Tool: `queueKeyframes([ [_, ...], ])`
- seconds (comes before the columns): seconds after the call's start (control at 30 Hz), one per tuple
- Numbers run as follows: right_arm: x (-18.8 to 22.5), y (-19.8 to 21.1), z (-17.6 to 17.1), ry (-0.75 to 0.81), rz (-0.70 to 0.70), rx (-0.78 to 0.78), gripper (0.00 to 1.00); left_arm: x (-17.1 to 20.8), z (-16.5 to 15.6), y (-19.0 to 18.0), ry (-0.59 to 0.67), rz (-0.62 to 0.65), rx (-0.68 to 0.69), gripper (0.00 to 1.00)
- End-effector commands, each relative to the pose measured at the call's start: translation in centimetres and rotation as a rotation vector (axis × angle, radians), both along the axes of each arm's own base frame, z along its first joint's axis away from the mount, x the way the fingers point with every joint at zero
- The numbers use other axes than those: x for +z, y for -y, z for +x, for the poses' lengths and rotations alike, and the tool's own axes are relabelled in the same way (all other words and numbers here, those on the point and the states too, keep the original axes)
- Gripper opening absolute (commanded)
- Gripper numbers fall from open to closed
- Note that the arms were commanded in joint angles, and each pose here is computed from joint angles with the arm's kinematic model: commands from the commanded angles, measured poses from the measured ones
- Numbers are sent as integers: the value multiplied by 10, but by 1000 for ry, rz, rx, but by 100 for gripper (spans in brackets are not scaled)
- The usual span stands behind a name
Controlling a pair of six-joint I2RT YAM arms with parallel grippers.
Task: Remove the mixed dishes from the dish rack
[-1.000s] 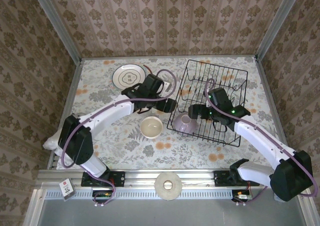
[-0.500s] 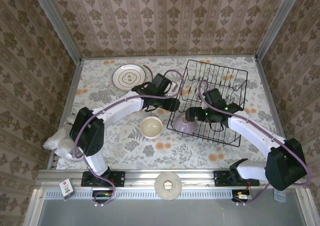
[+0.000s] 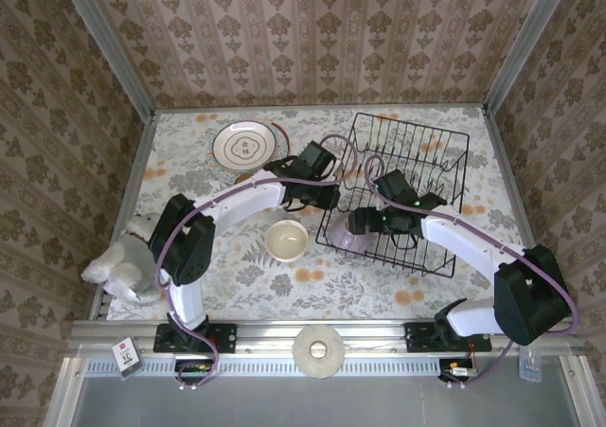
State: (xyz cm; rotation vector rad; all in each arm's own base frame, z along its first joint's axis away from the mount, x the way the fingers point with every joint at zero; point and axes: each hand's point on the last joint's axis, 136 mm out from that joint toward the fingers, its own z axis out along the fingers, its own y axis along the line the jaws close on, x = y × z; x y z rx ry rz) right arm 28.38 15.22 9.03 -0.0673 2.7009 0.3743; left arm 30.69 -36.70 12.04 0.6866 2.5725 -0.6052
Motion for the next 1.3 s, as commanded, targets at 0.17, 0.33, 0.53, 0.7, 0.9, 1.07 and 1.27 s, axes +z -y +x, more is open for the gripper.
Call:
queueKeyframes([
  [0.17,-7,46,5,-12,-141,-162,80,-10,7,-2,-37,-4,90,0],
  [0.33,-11,71,10,-17,-120,-267,78,-14,11,-11,-30,-11,179,0],
  [0.53,-6,92,22,15,-94,-367,78,-16,13,-15,-43,-48,271,0],
  [0.7,1,102,29,30,-65,-409,78,-21,14,-20,-43,-61,350,0],
  [0.9,8,109,28,38,-3,-428,80,-25,8,-20,-38,-72,387,0],
  [1.07,18,104,25,67,57,-412,96,-23,5,-10,-29,-85,337,0],
  [1.27,15,99,27,65,193,-401,100,-14,3,-2,-15,-104,274,2],
])
